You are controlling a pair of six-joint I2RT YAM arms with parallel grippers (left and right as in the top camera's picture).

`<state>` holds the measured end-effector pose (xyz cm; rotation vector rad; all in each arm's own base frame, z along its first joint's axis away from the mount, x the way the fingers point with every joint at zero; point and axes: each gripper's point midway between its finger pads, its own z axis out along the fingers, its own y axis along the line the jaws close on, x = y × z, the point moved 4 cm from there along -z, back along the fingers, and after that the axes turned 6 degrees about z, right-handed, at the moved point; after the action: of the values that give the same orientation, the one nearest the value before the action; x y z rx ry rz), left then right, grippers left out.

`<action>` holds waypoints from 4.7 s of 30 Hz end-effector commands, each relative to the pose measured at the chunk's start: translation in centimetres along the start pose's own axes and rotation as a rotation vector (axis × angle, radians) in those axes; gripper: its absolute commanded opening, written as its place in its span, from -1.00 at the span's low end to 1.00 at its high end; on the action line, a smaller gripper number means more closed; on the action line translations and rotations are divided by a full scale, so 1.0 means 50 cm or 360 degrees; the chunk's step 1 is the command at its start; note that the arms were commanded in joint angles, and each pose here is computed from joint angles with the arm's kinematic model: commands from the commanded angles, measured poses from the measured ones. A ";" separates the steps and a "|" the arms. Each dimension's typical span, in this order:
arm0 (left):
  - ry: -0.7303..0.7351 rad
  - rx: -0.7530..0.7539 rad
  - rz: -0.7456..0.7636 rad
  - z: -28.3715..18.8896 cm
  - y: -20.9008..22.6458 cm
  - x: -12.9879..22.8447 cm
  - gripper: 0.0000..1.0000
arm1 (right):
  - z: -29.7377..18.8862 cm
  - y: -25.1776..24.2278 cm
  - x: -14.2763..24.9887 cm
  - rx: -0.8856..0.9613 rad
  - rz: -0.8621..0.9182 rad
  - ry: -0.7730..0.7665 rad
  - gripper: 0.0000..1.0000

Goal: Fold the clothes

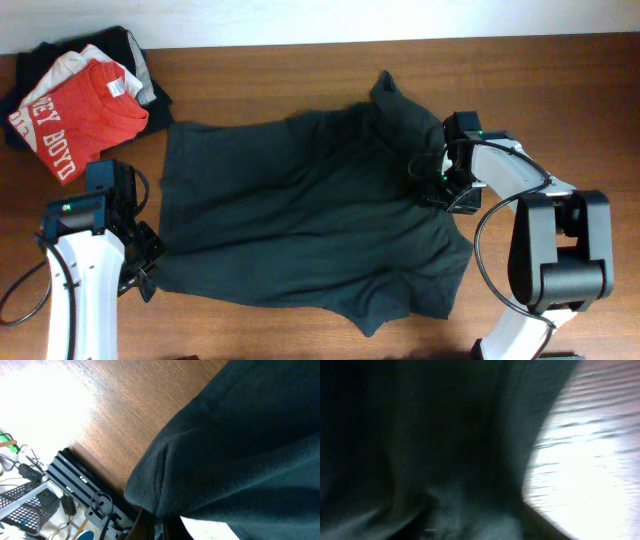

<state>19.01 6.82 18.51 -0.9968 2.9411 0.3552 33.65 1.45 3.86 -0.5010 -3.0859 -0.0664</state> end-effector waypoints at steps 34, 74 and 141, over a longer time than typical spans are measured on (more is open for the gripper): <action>-0.0010 0.0111 0.0292 0.091 -0.199 -0.053 -0.99 | -0.174 0.034 0.094 -0.0358 -0.0017 0.0171 0.88; 0.0083 0.0035 0.0390 -0.033 -0.082 0.045 -0.99 | -0.362 -0.115 0.205 -0.0241 0.0234 -0.0086 -0.92; 0.0015 0.0356 0.0778 0.109 -0.304 0.037 -0.72 | -0.142 -0.026 0.063 -0.0402 0.0057 0.0135 -0.76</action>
<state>26.66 -4.49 11.62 -0.2715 3.0657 0.0583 31.34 -0.42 12.55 -0.5649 -3.0485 -0.3589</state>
